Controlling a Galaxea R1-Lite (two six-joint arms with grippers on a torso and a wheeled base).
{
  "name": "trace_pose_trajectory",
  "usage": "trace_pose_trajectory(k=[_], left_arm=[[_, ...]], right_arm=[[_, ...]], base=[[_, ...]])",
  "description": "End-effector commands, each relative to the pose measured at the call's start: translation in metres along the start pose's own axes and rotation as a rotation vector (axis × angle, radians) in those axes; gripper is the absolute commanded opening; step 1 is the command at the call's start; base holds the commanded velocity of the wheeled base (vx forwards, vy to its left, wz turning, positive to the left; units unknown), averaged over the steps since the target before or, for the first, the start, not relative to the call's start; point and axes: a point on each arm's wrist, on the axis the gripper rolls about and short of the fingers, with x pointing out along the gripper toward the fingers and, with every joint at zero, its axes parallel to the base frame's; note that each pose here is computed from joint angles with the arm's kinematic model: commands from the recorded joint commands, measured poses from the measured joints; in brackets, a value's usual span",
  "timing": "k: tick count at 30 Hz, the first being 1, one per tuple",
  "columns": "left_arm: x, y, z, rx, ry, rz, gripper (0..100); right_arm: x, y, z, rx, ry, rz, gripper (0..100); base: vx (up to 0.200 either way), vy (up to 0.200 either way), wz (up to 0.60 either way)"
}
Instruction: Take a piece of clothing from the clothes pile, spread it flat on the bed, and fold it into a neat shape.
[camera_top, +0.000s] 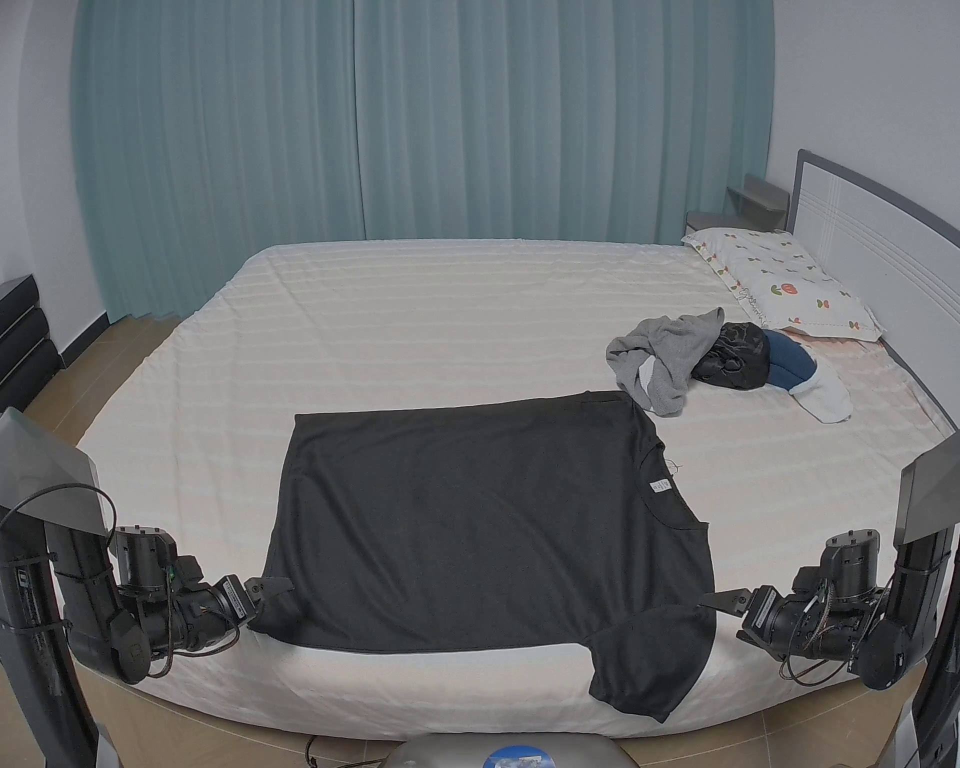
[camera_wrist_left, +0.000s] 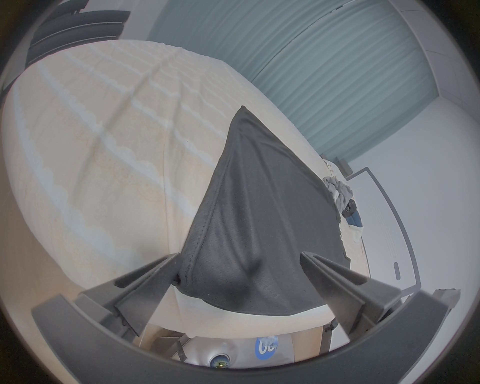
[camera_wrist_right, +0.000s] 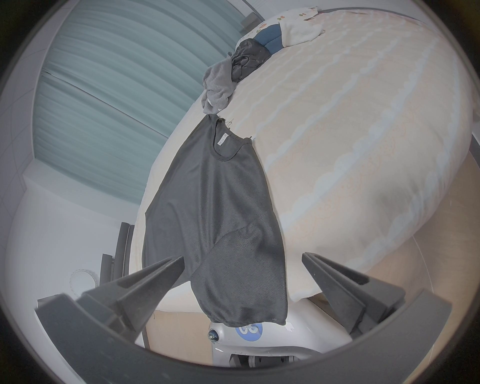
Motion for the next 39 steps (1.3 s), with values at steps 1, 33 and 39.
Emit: trace_pose_trajectory(k=[1, 33, 39], left_arm=[[0.005, 0.006, -0.003, -0.011, 0.020, 0.016, 100], [0.017, 0.004, -0.003, 0.031, 0.034, 0.062, 0], [0.013, 0.007, -0.004, 0.019, 0.036, 0.078, 0]], right_arm=[[0.001, -0.001, -0.001, 0.001, 0.005, -0.002, 100], [0.003, -0.003, 0.000, 0.006, 0.003, -0.009, 100], [0.003, -0.004, 0.001, 0.010, 0.001, -0.012, 100]], base=[[0.000, 0.000, 0.00], [0.000, 0.000, 0.00], [0.000, 0.000, 0.00]])
